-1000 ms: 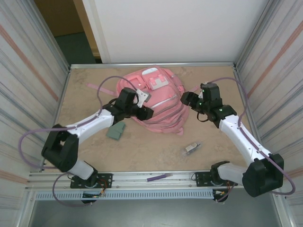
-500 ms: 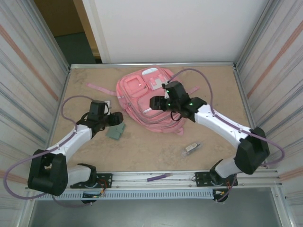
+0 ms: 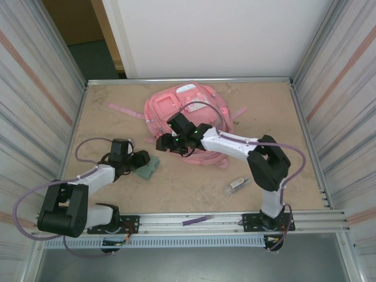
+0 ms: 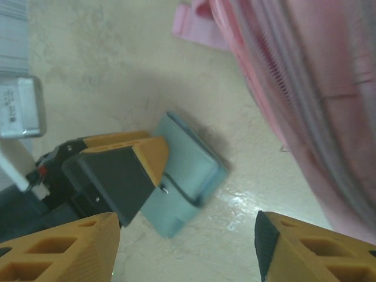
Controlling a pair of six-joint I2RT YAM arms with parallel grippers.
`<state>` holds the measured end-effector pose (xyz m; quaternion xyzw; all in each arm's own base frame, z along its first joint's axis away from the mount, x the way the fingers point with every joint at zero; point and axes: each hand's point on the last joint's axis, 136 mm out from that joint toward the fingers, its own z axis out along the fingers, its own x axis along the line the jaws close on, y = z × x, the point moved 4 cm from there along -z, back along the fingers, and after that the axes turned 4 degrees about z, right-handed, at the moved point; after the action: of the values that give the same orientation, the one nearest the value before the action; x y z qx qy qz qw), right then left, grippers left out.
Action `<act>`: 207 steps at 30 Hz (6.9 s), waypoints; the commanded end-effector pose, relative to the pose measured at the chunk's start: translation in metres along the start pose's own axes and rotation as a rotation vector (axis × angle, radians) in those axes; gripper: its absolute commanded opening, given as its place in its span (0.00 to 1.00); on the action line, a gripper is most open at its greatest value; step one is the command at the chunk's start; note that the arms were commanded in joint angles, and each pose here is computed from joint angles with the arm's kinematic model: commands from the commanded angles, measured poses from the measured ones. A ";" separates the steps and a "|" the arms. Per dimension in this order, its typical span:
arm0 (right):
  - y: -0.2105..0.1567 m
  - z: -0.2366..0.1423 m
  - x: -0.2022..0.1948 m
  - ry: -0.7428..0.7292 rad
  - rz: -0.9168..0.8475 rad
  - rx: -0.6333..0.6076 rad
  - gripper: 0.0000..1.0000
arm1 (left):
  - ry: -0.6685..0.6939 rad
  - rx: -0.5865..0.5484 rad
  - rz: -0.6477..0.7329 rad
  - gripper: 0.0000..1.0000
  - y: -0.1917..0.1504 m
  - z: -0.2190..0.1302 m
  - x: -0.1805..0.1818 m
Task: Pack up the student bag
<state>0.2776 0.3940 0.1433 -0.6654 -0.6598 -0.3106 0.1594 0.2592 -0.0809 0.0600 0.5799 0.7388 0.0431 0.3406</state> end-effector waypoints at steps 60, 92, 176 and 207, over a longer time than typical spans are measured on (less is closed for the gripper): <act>-0.056 0.049 -0.021 -0.005 -0.225 0.345 0.63 | -0.062 0.302 -0.386 0.14 -0.065 -0.024 -0.005; -0.053 0.085 -0.025 0.015 -0.282 0.355 0.65 | -0.097 0.330 -0.465 0.13 -0.072 -0.016 0.015; 0.092 -0.220 -0.138 0.144 0.098 -0.439 0.17 | 0.060 0.078 1.451 0.63 0.016 0.046 -0.201; 0.054 -0.215 -0.192 0.008 0.196 -0.449 0.21 | -0.433 -0.132 1.037 0.00 0.107 -0.059 -0.335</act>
<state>0.3042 0.1125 0.2046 -0.7333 -0.5110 -0.4459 0.0486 0.3498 -0.3032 0.2417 0.8809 0.2547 0.2055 0.3420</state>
